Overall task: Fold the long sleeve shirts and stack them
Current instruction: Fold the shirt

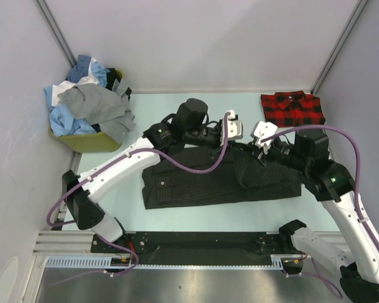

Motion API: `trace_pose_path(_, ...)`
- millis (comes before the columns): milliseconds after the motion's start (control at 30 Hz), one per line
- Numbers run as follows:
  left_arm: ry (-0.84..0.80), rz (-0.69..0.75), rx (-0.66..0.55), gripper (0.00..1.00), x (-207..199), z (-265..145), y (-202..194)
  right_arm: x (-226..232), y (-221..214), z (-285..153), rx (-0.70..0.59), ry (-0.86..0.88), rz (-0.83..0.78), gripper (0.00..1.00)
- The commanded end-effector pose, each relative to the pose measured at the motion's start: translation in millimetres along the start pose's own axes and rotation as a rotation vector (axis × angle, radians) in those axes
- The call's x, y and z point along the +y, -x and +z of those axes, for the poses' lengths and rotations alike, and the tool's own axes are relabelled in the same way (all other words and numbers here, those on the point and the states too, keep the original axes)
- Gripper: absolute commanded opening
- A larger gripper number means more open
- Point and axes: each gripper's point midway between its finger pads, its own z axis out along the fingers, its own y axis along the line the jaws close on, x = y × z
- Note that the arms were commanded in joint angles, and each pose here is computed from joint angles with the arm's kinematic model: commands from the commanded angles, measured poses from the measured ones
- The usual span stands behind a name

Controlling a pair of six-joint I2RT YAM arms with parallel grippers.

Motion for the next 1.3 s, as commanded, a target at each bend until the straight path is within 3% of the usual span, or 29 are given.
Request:
trace_pose_path(0, 0.108, 0.023, -0.088, 0.0, 26.2, -8.2, 48.4, -32.5, 7.6, -15.1, -0.004, -0.214, 0.101, 0.62)
trace_pose_path(100, 0.111, 0.121, -0.092, 0.0, 31.7, -7.6, 52.5, -47.9, -6.3, -28.8, 0.049, -0.295, 0.188, 0.85)
trace_pose_path(167, 0.114, 0.22, -0.077, 0.01, 37.2, -5.1, 49.2, -50.1, -11.9, -36.1, 0.048, -0.308, 0.243, 0.92)
trace_pose_path(300, 0.131, 0.292, -0.106, 0.04, 53.5, -6.1, 57.2, -74.6, -47.5, -67.6, 0.094, -0.42, 0.386, 0.92)
trace_pose_path(533, 0.255, 0.222, -0.194, 0.05, 94.5, -0.1, 85.9, -88.8, -66.8, -87.1, 0.026, -0.336, 0.523, 0.89)
trace_pose_path(667, 0.316, 0.31, -0.275, 0.13, 116.8, -4.3, 117.7, -98.3, -85.8, -82.3, 0.041, -0.258, 0.579, 0.85)
trace_pose_path(833, 0.323, 0.401, -0.275, 0.18, 133.7, 8.8, 125.6, -96.0, -76.9, -76.8, -0.017, -0.171, 0.524, 0.84)
trace_pose_path(1000, 0.316, 0.432, -0.274, 0.14, 140.3, 15.2, 130.4, -99.7, -34.8, -78.1, -0.115, -0.136, 0.36, 0.89)
trace_pose_path(1267, 0.174, 0.44, -0.346, 0.06, 111.3, 14.1, 140.9, -122.3, -21.3, -67.6, -0.111, -0.219, 0.116, 0.96)
